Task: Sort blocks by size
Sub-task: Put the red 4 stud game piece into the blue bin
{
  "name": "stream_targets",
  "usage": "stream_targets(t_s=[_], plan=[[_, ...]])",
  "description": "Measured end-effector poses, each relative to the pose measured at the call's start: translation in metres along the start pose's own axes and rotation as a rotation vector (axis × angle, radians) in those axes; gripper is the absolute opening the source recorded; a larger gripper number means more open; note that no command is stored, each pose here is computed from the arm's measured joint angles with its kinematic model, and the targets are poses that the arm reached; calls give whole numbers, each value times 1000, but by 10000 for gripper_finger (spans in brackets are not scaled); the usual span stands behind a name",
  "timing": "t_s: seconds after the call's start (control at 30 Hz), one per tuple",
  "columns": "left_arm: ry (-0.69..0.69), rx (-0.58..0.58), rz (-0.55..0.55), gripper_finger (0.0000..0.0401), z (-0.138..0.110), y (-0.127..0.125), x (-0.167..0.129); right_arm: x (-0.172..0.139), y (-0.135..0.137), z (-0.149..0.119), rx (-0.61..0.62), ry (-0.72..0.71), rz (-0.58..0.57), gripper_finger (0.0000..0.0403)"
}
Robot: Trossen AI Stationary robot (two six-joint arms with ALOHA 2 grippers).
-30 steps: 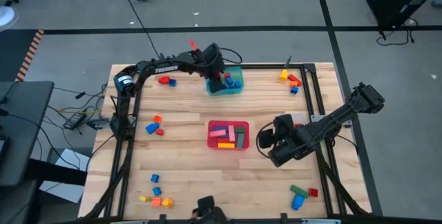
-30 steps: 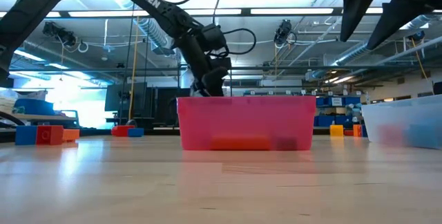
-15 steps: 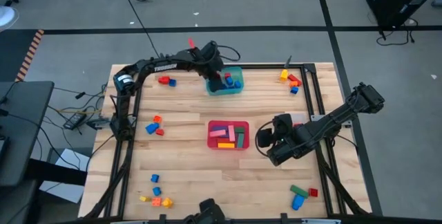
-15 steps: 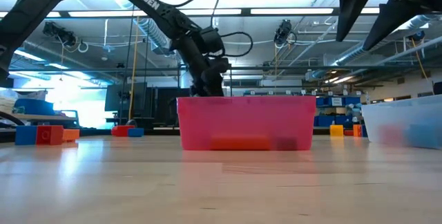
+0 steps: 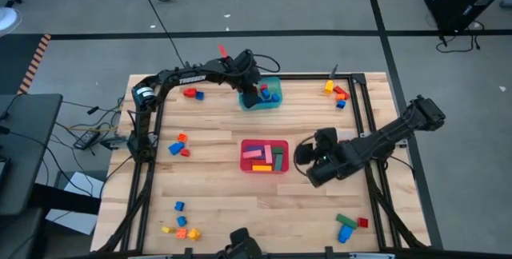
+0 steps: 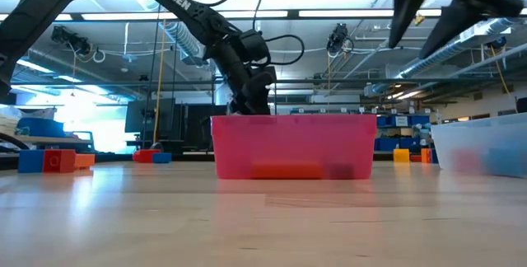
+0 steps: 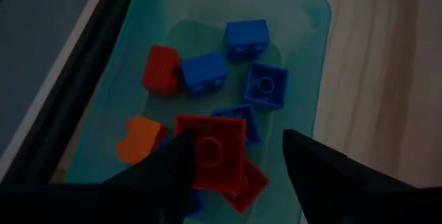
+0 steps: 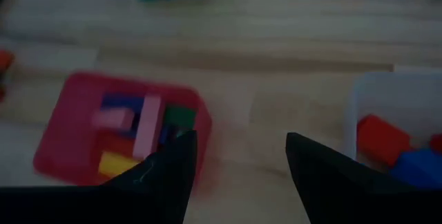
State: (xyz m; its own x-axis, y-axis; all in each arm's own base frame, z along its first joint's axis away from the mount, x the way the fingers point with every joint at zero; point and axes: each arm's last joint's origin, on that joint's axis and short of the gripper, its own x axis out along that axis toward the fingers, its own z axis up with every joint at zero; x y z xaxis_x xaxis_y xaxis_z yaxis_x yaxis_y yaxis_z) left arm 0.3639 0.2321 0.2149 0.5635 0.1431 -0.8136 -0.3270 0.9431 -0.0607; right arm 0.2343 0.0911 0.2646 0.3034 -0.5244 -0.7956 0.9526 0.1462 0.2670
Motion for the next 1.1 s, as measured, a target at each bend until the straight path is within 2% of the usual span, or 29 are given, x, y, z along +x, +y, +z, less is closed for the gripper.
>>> stream_targets(t_s=[0.1, 0.27, 0.4, 0.53, 0.77, 0.87, 1.1], plan=[[-5, 10, 0, 223, 1, -1, 0, 10, 3, 18, 43, 1, -37, 236], [-1, 16, 33, 223, 1, -4, 1, 22, 7, 62, -25, 26, -1, 237], [21, -8, 33, 223, 0, -8, 2, 37, -7, 100, -74, 40, 21, 238], [29, 14, 22, 223, 0, -16, 3, 67, -32, 124, -50, 51, 164, 238], [12, 45, 37, 223, 4, -27, 5, 136, -68, 158, 117, -43, 656, 238], [-19, 57, 47, 223, 7, -31, 5, 162, -79, 173, 123, -4, 700, 238], [-187, 88, 56, 223, 24, -37, 5, 203, -71, 215, -79, 70, 788, 237]])
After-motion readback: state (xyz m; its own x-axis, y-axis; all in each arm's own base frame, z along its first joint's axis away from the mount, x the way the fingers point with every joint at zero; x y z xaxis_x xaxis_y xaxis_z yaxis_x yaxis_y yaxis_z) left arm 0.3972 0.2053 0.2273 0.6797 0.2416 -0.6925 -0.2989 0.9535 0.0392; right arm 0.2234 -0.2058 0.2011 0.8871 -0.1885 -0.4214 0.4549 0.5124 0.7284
